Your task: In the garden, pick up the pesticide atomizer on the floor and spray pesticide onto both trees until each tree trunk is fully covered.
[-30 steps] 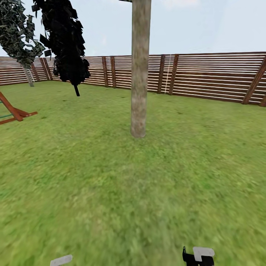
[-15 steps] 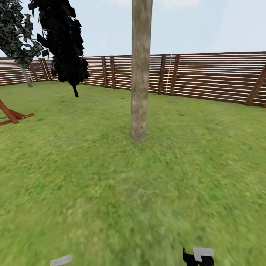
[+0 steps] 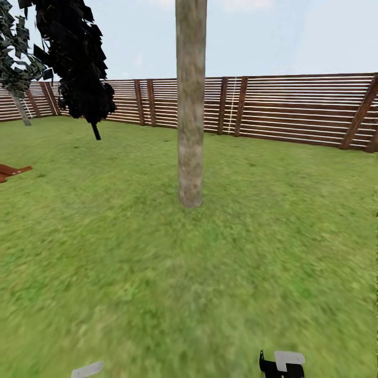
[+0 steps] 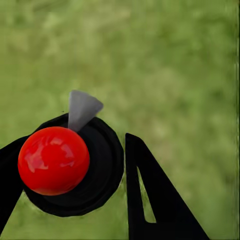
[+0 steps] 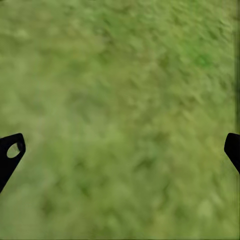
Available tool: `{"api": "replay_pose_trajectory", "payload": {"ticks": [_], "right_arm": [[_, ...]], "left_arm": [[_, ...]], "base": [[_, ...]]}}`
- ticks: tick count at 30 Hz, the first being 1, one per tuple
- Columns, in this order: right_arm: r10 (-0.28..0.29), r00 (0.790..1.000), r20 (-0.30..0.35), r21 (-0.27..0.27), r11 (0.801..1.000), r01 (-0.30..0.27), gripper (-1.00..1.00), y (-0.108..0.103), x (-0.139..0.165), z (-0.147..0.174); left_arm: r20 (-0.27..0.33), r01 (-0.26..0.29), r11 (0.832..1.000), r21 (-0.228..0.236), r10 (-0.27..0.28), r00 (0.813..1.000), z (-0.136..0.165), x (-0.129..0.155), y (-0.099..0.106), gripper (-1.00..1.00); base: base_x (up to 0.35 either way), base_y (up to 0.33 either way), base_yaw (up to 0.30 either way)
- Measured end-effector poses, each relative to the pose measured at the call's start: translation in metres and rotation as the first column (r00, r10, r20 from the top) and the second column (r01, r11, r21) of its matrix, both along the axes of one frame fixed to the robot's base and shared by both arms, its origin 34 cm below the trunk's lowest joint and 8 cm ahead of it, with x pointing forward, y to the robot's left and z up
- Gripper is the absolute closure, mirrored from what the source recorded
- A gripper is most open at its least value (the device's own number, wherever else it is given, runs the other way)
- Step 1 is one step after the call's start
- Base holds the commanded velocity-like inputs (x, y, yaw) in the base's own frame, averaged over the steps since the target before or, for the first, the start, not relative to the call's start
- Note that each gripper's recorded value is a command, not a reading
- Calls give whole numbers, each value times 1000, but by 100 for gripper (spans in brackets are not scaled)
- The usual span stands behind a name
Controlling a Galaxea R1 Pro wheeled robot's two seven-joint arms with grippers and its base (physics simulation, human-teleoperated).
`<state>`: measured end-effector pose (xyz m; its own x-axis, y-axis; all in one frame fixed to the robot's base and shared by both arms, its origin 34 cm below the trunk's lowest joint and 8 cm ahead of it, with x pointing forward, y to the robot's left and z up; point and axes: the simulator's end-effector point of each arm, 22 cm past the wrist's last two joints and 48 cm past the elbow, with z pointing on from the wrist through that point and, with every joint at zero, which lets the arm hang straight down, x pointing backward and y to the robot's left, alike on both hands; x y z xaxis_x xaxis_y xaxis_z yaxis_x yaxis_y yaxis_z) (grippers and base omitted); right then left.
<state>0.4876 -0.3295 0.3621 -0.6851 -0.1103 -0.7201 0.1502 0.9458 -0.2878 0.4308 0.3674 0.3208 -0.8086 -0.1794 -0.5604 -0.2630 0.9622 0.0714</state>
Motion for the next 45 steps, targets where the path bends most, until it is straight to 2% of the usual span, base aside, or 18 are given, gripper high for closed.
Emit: {"api": "replay_pose_trajectory", "payload": {"ticks": [45], "right_arm": [[0,1000,2,0,1000,0,-100,0,0,0]], "left_arm": [[5,-1,1000,2,1,1000,1,2,2,100]], "base": [[337,0,-5]]}}
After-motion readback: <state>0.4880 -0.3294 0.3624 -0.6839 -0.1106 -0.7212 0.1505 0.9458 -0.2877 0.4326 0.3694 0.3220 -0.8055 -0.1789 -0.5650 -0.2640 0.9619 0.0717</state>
